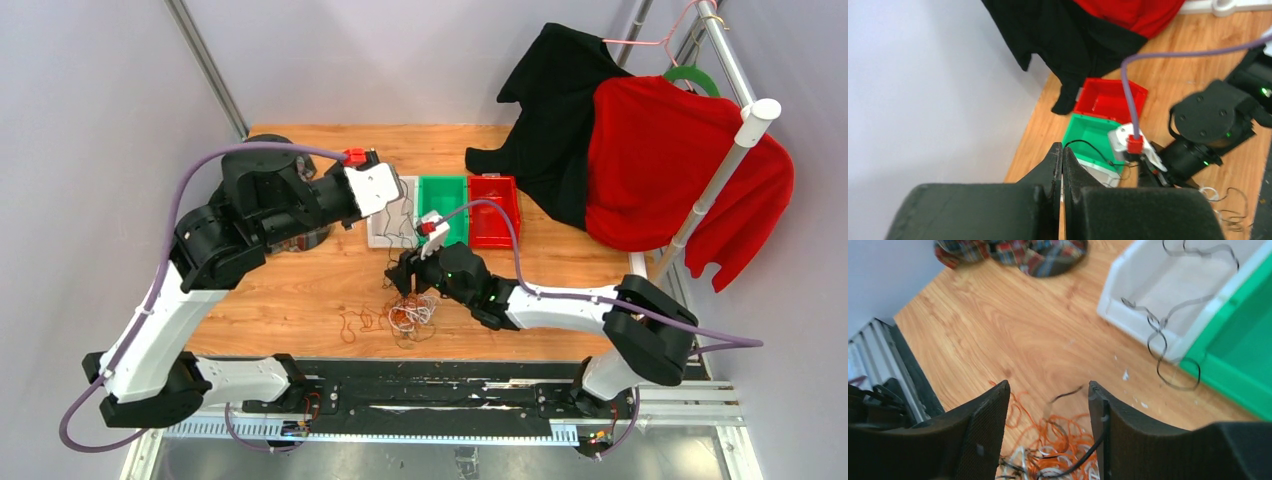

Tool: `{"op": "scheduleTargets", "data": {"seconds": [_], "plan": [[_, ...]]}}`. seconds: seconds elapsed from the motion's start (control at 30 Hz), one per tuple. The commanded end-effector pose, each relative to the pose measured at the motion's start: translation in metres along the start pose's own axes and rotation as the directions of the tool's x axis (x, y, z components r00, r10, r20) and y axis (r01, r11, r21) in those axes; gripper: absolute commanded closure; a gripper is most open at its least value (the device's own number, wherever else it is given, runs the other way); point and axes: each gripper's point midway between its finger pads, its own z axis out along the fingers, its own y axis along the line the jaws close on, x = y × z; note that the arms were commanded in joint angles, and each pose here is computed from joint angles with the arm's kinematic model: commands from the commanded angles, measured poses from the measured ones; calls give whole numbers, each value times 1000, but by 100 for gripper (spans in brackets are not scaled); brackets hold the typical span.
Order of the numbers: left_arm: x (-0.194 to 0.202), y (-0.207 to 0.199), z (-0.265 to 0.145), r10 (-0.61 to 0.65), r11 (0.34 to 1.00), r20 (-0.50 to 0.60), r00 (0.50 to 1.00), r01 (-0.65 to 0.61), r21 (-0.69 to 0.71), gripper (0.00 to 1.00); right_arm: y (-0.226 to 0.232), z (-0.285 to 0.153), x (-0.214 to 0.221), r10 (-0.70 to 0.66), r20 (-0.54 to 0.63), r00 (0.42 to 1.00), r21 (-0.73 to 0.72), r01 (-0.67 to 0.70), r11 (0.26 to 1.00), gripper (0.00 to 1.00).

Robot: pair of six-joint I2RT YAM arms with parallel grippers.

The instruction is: Untangle the cables

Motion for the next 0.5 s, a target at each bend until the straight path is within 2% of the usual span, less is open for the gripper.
{"op": "scheduleTargets", "data": {"seconds": [0.0, 0.17, 0.47], "plan": [[-43, 38, -16, 65, 988, 118, 991, -48, -144, 100, -16, -3, 32, 45, -18, 999, 67, -43, 997, 43], [-73, 72, -37, 136, 955, 175, 975, -82, -285, 99, -33, -12, 75, 65, -92, 994, 117, -54, 992, 48], [-119, 122, -78, 318, 845, 193, 928, -184, -503, 99, -55, -46, 127, 102, -152, 983, 185, -73, 980, 51]]}}
